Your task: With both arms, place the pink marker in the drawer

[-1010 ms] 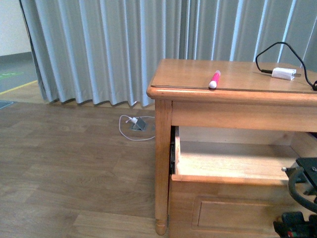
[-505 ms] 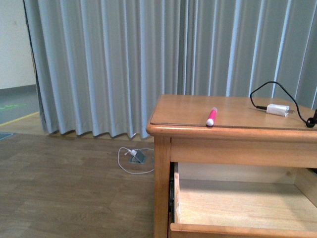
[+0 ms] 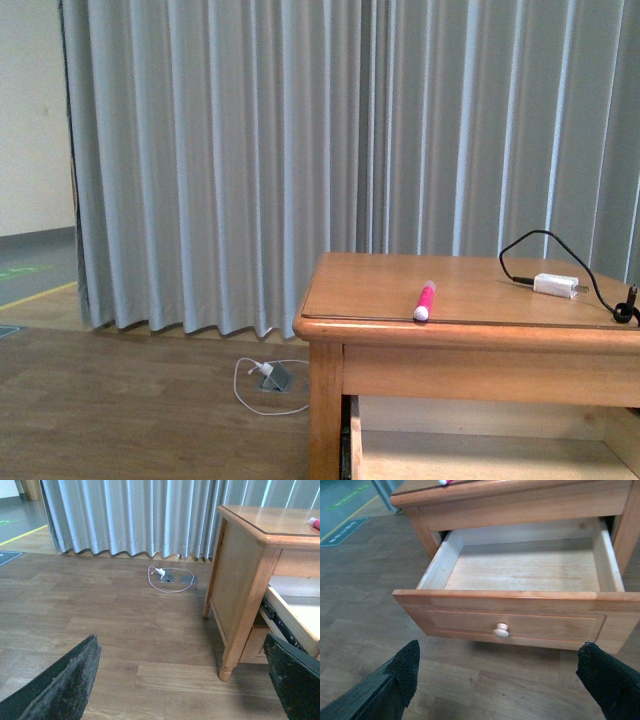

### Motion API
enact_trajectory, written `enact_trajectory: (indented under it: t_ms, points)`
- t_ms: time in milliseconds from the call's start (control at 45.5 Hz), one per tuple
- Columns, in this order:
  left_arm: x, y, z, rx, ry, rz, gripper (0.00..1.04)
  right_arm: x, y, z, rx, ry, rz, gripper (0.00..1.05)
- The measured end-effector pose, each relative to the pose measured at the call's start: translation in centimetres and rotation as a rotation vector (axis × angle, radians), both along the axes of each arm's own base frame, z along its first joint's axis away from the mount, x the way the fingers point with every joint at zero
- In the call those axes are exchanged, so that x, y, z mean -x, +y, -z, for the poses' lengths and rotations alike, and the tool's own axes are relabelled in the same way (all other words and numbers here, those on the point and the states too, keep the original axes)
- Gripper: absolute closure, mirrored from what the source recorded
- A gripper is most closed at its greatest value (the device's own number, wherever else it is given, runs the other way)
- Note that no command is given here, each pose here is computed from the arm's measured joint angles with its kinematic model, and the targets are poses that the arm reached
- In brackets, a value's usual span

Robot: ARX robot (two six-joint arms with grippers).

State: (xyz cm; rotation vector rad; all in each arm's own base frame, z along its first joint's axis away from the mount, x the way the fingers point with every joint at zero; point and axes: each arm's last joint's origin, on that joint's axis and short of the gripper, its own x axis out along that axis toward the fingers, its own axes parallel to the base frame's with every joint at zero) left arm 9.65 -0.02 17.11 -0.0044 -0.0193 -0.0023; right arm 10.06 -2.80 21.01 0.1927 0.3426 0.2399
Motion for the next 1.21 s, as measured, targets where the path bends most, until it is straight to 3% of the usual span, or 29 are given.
enact_trajectory:
  t_ms: [373, 505, 593, 835, 1208]
  points:
    - [0.0, 0.0, 0.0, 0.001, -0.001, -0.003, 0.06, 0.1, -0.1, 0.1, -0.008, -0.001, 0.018, 0.08]
    - [-0.9, -0.8, -0.8, 0.039, -0.042, -0.150, 0.06, 0.1, -0.1, 0.1, -0.009, -0.001, 0.018, 0.08]
    - [-2.3, -2.0, -1.5, 0.027, -0.011, -0.079, 0.06, 0.2, -0.1, 0.1, -0.009, -0.001, 0.018, 0.08]
    - [-9.7, -5.4, -6.0, -0.033, -0.003, 0.077, 0.06, 0.2, -0.1, 0.1, -0.009, -0.001, 0.018, 0.08]
    - [-22.4, -15.1, -7.0, -0.112, 0.029, 0.296, 0.06, 0.2, -0.1, 0.1, -0.009, -0.001, 0.018, 0.08]
